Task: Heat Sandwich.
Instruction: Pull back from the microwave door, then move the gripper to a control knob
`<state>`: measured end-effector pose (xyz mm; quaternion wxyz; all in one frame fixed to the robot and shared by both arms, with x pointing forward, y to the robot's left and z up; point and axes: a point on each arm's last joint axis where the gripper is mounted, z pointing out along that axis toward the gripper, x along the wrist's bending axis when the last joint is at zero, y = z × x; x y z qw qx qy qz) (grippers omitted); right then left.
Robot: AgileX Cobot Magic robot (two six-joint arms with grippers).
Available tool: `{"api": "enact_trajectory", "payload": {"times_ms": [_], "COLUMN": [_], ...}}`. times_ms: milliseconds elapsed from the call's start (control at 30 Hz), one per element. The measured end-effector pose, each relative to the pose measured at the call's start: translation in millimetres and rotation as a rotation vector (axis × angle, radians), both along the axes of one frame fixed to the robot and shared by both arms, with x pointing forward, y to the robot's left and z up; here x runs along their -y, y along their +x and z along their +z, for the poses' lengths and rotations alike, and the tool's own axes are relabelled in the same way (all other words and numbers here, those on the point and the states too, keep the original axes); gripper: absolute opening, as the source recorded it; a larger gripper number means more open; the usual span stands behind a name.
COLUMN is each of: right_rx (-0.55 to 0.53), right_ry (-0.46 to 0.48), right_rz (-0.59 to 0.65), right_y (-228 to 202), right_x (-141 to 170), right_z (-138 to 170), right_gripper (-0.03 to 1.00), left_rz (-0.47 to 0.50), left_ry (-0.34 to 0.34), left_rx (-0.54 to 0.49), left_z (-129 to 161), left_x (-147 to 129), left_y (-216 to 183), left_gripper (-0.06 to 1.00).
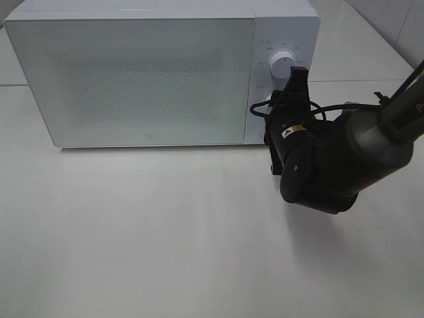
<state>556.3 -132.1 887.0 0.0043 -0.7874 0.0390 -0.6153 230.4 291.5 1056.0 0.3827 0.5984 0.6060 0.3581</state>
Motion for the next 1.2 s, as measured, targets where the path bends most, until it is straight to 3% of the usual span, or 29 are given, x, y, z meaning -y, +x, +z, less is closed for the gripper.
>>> {"api": "enact_trajectory", "payload": {"times_ms": [500,867,1200], "right_rx": [-0.002,-0.014,-0.016], "right_ry": [-0.016,-0.013,-0.018], "right_rz": [0.003,-0.026,-0.018], "right_y": [0.0,-1.1,-1.8], "right_x": [0.1,3.1,3.1], "right_z": [-0.1,-1.6,-2.3], "right_gripper": [0.45,0.71,0.73], "left_rz": [0.0,0.0,0.0], "left_ry": [0.0,0.0,0.0], "left_rx": [0.0,0.0,0.0], "left_z": [0.0,0.0,0.0], "left_x": [0.0,0.0,0.0], "left_y": [0.0,0.0,0.0], "left_gripper": [0.97,0.97,0.97]}}
